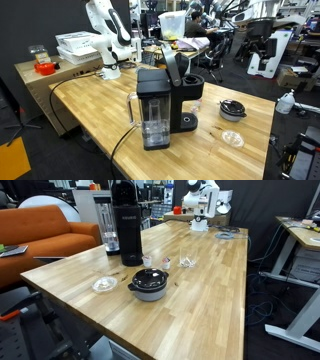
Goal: Remove the capsule coffee from the coffee maker and place it on the table
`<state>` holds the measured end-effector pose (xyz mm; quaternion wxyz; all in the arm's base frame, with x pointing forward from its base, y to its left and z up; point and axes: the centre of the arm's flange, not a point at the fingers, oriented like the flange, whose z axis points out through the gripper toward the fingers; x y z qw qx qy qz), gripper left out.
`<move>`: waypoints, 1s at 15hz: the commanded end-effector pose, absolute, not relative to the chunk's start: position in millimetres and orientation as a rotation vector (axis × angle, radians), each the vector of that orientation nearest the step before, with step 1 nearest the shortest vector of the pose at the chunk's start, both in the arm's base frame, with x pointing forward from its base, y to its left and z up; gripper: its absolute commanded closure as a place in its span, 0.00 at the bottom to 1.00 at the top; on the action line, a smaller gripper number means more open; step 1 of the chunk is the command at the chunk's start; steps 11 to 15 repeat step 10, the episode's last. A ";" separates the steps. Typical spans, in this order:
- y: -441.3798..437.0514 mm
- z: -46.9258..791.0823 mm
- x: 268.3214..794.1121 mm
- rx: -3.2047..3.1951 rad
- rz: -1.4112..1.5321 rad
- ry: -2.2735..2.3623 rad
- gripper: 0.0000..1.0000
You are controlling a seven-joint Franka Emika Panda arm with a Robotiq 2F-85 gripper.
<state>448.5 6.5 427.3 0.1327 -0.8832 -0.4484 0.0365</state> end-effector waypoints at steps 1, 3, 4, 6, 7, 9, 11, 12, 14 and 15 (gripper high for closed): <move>7.7 446.5 432.3 -2.560 0.087 -1.314 0.00; 9.2 471.0 406.6 -2.566 0.036 -1.335 0.00; 9.3 470.2 401.5 -2.566 0.034 -1.335 0.00; 9.0 461.7 402.1 -2.561 0.054 -1.328 0.00; 8.8 458.7 403.5 -2.559 0.061 -1.325 0.00; 8.6 457.3 404.3 -2.558 0.064 -1.323 0.00; 8.6 457.8 404.4 -2.558 0.063 -1.324 0.00; 8.6 457.8 404.4 -2.558 0.063 -1.324 0.00; 8.6 457.8 404.4 -2.558 0.063 -1.324 0.00; 8.6 457.8 404.4 -2.558 0.063 -1.324 0.00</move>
